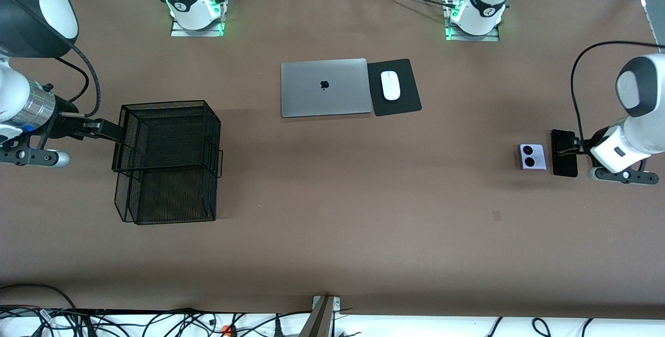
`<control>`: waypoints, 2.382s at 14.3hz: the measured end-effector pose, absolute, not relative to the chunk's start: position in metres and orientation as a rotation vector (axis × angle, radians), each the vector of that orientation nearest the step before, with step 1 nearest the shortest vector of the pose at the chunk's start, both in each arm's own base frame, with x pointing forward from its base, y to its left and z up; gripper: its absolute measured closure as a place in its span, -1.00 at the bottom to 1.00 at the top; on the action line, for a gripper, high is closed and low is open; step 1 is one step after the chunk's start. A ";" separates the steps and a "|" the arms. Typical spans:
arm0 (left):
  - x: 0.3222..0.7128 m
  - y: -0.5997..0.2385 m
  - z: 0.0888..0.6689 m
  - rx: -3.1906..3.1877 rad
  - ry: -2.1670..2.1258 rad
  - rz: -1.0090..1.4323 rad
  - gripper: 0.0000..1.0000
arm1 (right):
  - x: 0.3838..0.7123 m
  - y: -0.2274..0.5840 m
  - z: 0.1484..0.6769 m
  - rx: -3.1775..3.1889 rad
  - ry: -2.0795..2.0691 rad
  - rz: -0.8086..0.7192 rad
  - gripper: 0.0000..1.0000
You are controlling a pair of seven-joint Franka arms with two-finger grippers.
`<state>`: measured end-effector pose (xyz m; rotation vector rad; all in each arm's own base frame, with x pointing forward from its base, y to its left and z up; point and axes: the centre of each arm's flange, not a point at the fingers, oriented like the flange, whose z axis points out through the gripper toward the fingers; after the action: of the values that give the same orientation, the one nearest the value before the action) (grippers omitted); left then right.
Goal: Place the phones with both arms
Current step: 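Reach the left gripper down and grasp the white flip phone, then lift the white flip phone with the left gripper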
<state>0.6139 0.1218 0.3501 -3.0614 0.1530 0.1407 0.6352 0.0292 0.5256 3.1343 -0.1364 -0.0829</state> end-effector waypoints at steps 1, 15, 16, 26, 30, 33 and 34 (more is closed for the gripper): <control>0.613 0.127 0.336 -3.060 0.156 0.114 -1.00 | 0.635 0.029 0.525 3.134 -0.136 -0.084 -1.00; 0.565 0.129 0.178 -3.099 -0.149 -0.060 -1.00 | 0.635 0.030 0.525 3.134 -0.136 -0.091 -1.00; 0.563 0.128 0.175 -3.100 -0.177 -0.074 -1.00 | 0.635 0.030 0.525 3.134 -0.136 -0.091 -1.00; 0.555 0.121 0.156 -3.105 -0.216 -0.072 -1.00 | 0.634 0.030 0.525 3.134 -0.136 -0.091 -1.00; 0.555 0.122 0.159 -3.104 -0.220 -0.075 -0.75 | 0.634 0.030 0.525 3.134 -0.135 -0.092 -1.00; 0.554 0.122 0.160 -3.104 -0.221 -0.077 -0.72 | 0.634 0.030 0.525 3.134 -0.136 -0.092 -1.00; 0.554 0.122 0.160 -3.104 -0.222 -0.077 -0.72 | 0.634 0.030 0.525 3.134 -0.136 -0.092 -1.00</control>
<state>0.5542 0.1224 0.1605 -3.1041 -0.2215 -0.0767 0.6344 0.0301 0.5251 3.1337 -0.1355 -0.0918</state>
